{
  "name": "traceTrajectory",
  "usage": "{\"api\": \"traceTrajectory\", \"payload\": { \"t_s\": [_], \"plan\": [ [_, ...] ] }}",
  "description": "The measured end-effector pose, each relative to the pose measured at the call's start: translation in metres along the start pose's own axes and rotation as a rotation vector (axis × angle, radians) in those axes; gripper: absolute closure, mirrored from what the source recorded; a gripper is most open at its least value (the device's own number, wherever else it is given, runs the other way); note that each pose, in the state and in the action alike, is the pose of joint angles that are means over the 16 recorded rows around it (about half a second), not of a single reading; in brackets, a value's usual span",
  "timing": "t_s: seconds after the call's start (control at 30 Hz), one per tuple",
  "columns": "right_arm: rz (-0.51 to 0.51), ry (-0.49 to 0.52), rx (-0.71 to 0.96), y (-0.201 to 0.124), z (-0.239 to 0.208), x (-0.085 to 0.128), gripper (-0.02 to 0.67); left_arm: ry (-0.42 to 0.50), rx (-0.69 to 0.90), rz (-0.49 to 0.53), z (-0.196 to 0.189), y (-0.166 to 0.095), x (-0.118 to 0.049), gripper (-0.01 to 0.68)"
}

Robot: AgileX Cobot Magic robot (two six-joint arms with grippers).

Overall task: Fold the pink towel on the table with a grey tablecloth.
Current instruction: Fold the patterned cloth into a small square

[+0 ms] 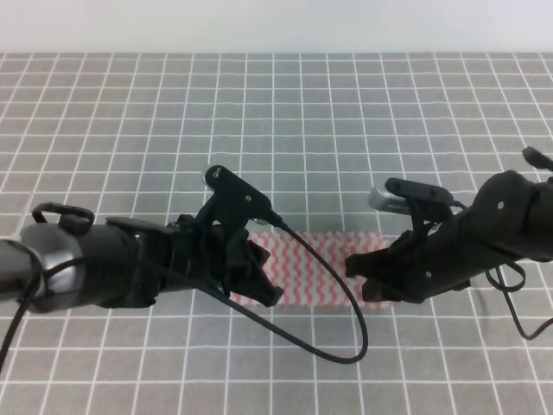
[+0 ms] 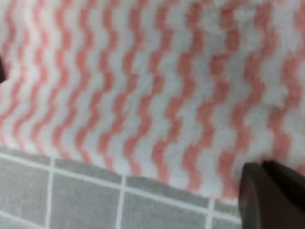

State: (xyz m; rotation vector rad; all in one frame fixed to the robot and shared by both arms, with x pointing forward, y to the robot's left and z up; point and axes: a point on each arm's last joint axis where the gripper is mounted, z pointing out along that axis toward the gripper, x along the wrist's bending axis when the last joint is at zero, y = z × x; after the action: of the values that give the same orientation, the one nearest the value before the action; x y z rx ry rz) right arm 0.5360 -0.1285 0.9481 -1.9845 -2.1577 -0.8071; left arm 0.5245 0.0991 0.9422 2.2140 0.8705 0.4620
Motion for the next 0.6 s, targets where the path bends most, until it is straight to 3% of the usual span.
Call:
{"api": "traceTrajectory", "payload": {
  "t_s": [0.6],
  "plan": [
    [-0.021, -0.011, 0.016, -0.001, -0.001, 0.000, 0.664, -0.004, -0.031, -0.078, -0.008, 0.007, 0.000, 0.675]
  ]
}}
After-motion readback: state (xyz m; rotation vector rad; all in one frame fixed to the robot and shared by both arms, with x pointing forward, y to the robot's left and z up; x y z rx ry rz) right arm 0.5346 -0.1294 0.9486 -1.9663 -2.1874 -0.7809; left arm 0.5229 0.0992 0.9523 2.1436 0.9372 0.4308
